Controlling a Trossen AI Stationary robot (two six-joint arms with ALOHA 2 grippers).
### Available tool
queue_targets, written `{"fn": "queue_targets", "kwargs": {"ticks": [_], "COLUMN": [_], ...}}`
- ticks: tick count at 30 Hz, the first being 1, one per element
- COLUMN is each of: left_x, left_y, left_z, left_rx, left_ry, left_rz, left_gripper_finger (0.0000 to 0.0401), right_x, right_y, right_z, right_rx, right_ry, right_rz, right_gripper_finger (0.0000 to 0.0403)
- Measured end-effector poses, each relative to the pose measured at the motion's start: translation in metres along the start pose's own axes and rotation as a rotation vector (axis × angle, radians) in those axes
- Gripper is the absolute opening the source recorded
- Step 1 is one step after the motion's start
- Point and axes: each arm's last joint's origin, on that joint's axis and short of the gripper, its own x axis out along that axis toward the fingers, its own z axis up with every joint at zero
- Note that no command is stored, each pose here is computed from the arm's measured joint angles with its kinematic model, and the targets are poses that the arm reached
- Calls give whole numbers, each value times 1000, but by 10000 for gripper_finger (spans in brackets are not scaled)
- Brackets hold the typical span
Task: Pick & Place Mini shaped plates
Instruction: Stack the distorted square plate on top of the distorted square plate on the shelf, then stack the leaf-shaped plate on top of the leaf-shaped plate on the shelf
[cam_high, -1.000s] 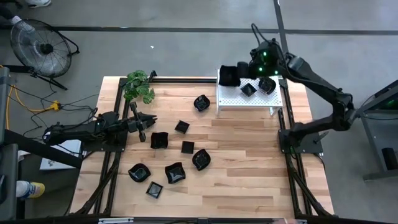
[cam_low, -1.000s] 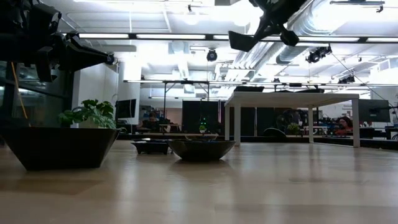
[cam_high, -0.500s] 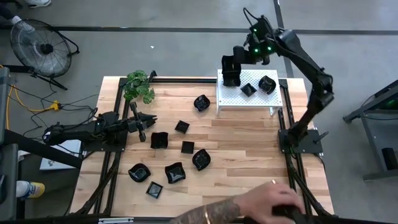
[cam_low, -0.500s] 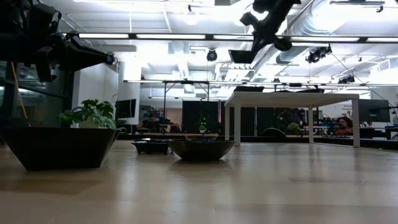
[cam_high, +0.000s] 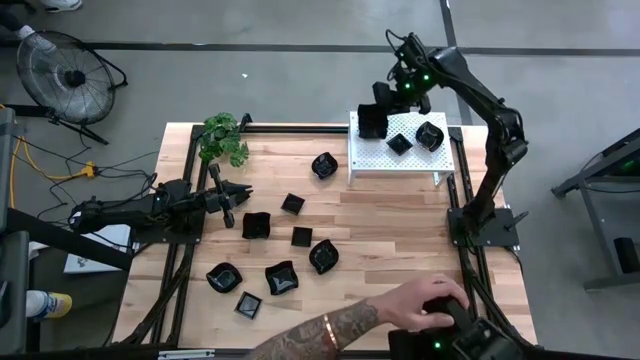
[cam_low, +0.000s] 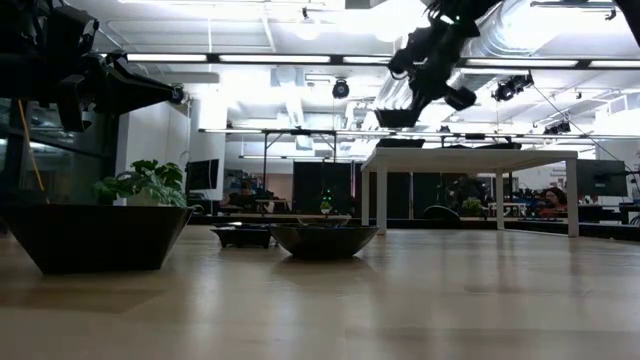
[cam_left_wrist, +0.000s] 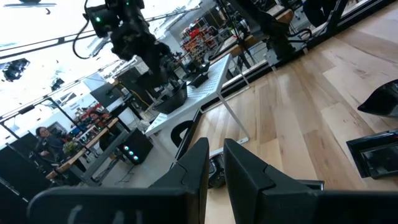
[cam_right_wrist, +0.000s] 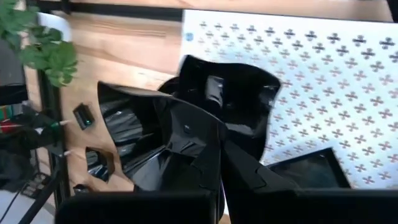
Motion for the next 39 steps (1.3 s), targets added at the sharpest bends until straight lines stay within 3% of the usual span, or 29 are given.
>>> {"fn": "queue_targets", "kwargs": {"ticks": [21,39], "left_x": [0,0], "left_y": [0,0], "left_z": [0,0], "left_rx": [0,0], "left_ry": [0,0], "left_rz": [0,-1], "left_gripper_finger": [46,46], "right_x": [29,27], "right_y": [-18,-18], "right_z": [3,4], "right_rx": [21,7], "right_ry": [24,-5], "right_rz": [-12,-32], "right_gripper_finger": [1,63]}}
